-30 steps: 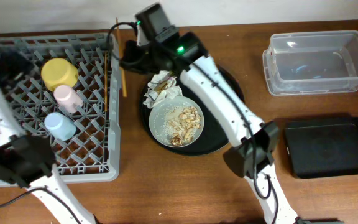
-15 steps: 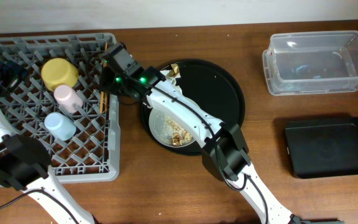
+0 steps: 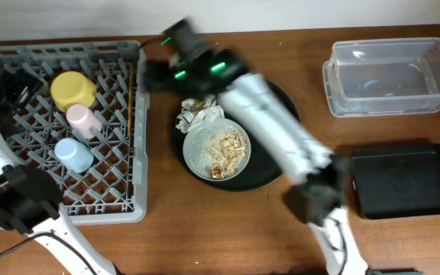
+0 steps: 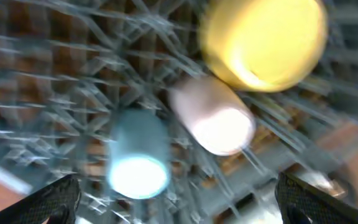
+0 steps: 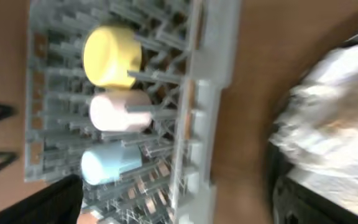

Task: Sort waste into correct bins and load items into the dishwasher rack
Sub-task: 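Carry the chopstick with the right gripper into the rack and release, then grasp the gold wrapper on the tray with the right gripper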

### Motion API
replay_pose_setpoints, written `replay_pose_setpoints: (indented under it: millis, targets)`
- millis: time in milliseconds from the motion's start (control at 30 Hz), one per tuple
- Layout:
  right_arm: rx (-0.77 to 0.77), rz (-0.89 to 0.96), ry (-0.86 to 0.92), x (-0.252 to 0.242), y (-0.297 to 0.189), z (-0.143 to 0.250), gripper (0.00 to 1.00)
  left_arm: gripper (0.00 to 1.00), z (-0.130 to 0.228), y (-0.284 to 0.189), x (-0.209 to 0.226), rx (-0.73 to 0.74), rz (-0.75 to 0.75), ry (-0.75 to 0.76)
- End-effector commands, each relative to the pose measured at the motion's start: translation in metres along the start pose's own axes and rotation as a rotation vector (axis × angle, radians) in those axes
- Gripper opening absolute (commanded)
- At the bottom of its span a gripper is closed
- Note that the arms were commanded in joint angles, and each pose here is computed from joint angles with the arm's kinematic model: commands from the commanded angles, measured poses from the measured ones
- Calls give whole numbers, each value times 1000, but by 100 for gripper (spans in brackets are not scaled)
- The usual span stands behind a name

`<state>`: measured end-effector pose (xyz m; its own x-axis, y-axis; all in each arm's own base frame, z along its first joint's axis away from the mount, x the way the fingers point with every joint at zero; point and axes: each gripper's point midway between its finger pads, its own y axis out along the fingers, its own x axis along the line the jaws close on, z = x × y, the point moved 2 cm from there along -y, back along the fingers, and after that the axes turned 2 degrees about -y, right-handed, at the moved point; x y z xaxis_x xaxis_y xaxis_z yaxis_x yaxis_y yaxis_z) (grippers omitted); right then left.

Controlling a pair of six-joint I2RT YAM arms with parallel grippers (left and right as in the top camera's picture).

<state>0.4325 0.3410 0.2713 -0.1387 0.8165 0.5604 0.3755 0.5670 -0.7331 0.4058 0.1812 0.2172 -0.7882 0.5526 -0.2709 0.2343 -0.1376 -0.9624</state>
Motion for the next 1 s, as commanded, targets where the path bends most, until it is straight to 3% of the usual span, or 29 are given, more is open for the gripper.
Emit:
replay_pose_setpoints:
  millis: [0, 167, 300, 433, 467, 567, 633, 767, 833, 967]
  targets:
    - [-144, 61, 39, -49, -118, -42, 98, 99, 44, 1, -68, 168, 313, 266]
    - [-78, 291, 354, -177, -185, -37, 99, 99, 142, 29, -144, 240, 216, 584]
    - [-56, 389, 560, -244, -226, -24, 98, 99, 226, 50, -180, 185, 29, 876]
    - [-95, 409, 626, -270, -244, -27, 98, 99, 293, 55, -201, 195, 20, 1045]
    - [-100, 411, 635, -273, -247, -27, 98, 99, 298, 57, -211, 138, 17, 1086]
    - [-101, 412, 637, -274, -247, -27, 98, 99, 288, 59, -209, -14, -130, 1115]
    - [-103, 405, 641, -273, -247, -28, 98, 99, 251, 53, -195, -145, -258, 916]
    - [-61, 305, 643, -254, -236, -27, 98, 99, 180, 47, -158, -152, -326, 684]
    - [3, 290, 502, -230, -211, -25, 98, 99, 146, 43, -139, -159, -342, 595]
    - [47, 393, 268, -198, -139, -28, 98, 99, 110, 37, -115, -167, -358, 498]
